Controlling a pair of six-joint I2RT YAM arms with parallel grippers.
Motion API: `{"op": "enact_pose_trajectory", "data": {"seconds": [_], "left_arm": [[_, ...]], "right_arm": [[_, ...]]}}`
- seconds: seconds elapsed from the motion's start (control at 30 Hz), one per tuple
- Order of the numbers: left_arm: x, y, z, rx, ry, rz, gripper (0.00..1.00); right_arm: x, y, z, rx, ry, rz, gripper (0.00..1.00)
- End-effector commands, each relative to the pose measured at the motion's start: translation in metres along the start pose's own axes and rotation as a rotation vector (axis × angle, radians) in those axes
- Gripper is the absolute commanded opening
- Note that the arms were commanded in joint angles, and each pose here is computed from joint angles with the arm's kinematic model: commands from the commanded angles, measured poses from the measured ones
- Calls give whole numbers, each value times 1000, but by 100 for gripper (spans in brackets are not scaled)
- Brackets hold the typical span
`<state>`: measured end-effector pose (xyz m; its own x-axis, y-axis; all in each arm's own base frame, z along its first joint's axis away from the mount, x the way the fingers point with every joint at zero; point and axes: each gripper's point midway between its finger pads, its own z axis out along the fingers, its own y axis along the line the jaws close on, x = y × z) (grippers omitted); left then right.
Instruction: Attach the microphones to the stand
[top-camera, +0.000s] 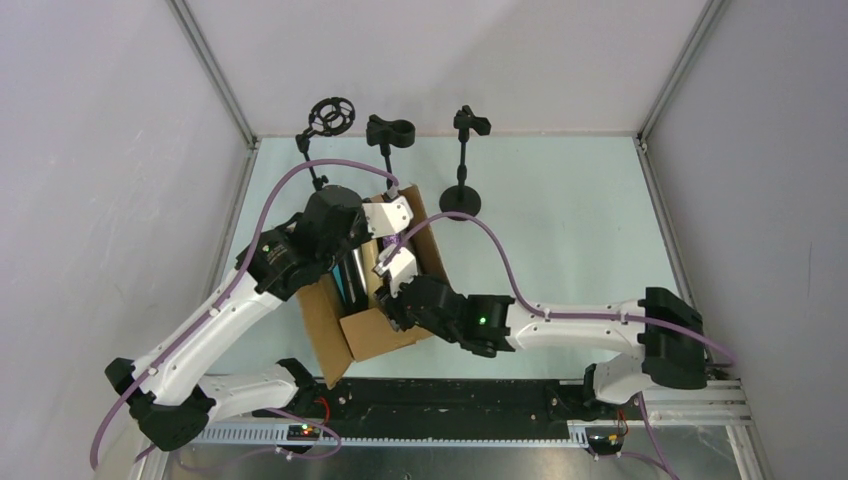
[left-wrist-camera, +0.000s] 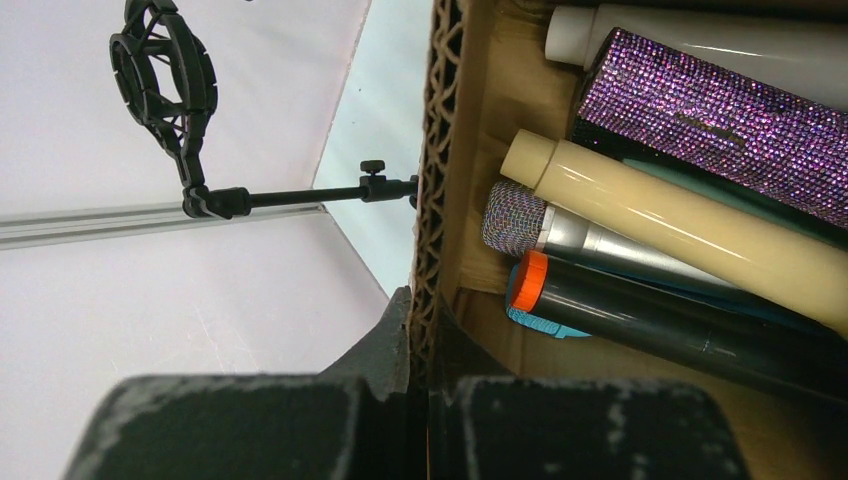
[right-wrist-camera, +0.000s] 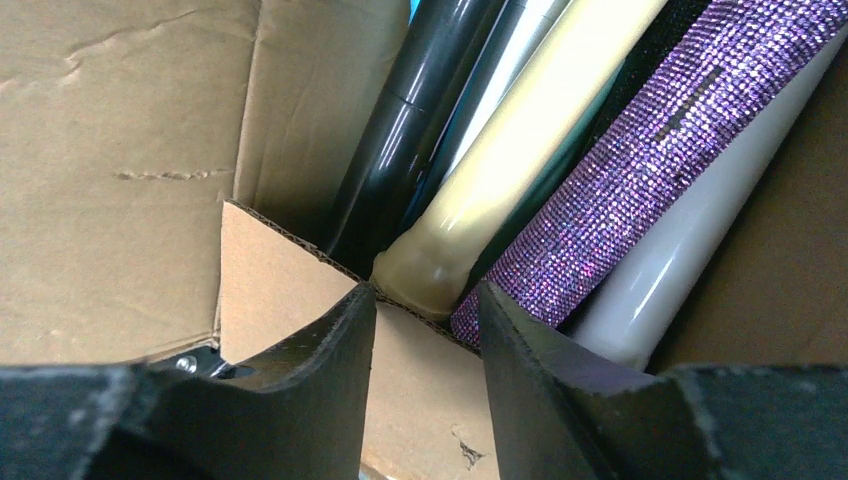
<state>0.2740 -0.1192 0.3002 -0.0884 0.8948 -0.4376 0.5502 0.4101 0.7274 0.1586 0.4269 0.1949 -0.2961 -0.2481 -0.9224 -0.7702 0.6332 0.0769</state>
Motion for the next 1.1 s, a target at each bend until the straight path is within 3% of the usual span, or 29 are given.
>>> {"op": "enact_pose_trajectory", "data": {"seconds": [0.0,0.17,0.37,0.53,0.63,0.8,0.93,1.07], "left_arm": [[-22,30,-22,-91,-110,-98,0],[-21,30,-21,-92,-103,-89,0],[-21,32,-23,-101,-102,-80,0],[-22,31,-21,-97,-100,-81,0],[-22,31,-21,-97,-101,-80,0],[-21,33,-23,-104,-101,-76,0],[-21,35,-25,-109,-105,-79,0],[-20,34,-27,-110,-107,-79,0]], "right_arm": [[-23,10,-30,-79,-43,52,41],[-20,23,-49,-185,-8,55,31],[0,24,-65,-217,89,49,29],[-28,8,-52,-84,-27,46,37],[-41,-12,-36,46,-98,74,36],[-59,-14,-15,96,-204,123,34],[-49,-19,3,138,-192,136,33],[-22,-22,7,150,-96,116,31]]}}
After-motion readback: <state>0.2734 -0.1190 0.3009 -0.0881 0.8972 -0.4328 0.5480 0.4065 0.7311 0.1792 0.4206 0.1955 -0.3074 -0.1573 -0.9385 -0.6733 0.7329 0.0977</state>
